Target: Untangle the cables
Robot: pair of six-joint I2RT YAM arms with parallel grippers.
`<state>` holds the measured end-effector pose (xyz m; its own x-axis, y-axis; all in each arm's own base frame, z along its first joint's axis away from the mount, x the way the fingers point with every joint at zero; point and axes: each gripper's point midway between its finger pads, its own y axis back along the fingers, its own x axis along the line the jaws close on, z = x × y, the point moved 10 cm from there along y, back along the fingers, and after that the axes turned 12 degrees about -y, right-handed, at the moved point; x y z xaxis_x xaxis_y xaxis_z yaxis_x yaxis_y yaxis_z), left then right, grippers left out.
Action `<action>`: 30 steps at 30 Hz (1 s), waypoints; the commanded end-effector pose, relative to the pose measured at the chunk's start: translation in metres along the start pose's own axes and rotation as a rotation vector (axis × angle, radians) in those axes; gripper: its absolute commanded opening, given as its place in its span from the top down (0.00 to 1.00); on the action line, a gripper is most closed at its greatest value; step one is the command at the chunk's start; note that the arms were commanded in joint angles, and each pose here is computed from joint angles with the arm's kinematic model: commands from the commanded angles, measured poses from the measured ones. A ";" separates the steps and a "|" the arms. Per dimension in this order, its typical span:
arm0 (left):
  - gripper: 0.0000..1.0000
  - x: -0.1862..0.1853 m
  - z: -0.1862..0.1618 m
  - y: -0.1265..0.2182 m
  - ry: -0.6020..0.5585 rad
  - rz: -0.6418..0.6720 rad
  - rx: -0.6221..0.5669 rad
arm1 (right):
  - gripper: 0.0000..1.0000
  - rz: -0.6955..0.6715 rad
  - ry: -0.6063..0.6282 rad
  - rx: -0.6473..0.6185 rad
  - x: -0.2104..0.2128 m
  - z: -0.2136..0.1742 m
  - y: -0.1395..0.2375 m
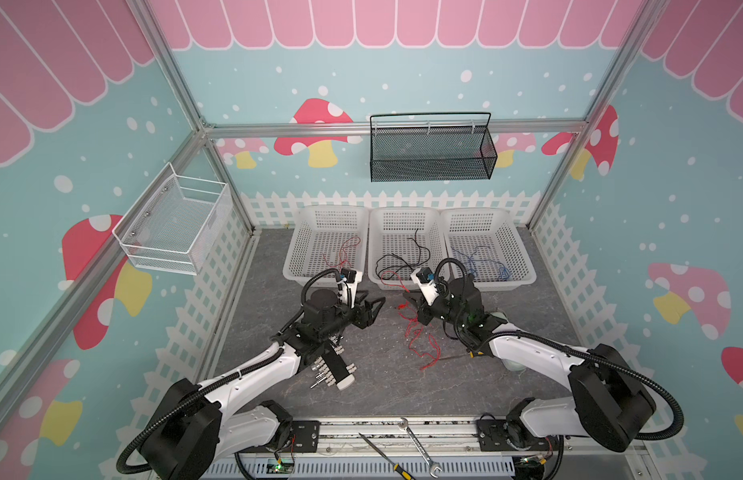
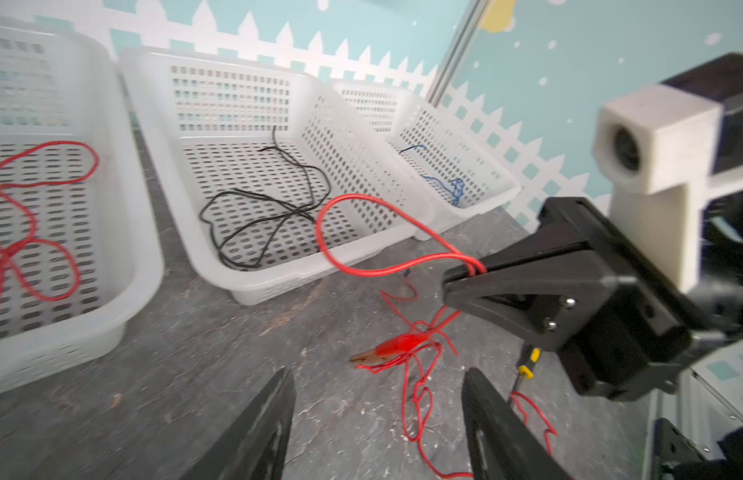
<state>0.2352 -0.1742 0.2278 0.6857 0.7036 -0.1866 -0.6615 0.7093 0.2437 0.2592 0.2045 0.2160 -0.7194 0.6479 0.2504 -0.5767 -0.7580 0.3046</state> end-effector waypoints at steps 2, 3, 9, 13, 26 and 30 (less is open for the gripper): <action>0.36 -0.008 0.012 -0.008 0.047 -0.090 -0.115 | 0.98 0.095 0.020 -0.064 0.009 0.015 -0.003; 0.36 -0.008 0.012 -0.011 0.063 -0.095 -0.132 | 0.98 0.107 0.017 -0.067 0.010 0.015 -0.003; 0.36 -0.008 0.016 -0.028 0.136 -0.156 -0.198 | 0.98 0.129 0.015 -0.086 0.013 0.017 -0.003; 0.36 -0.009 0.019 -0.036 0.167 -0.179 -0.256 | 0.98 0.130 0.024 -0.086 0.014 0.018 -0.003; 0.46 -0.011 0.024 -0.055 0.188 -0.197 -0.276 | 0.98 0.103 0.042 -0.066 0.018 0.017 -0.006; 0.63 -0.014 0.024 -0.061 0.179 -0.190 -0.261 | 0.98 0.094 0.053 -0.056 0.020 0.017 -0.009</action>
<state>0.2702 -0.2221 0.2302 0.7486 0.5445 -0.3783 -0.5994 0.7997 -0.0352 0.2542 0.2205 0.2294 -0.7828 0.5680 0.2543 -0.5203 -0.8215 0.2333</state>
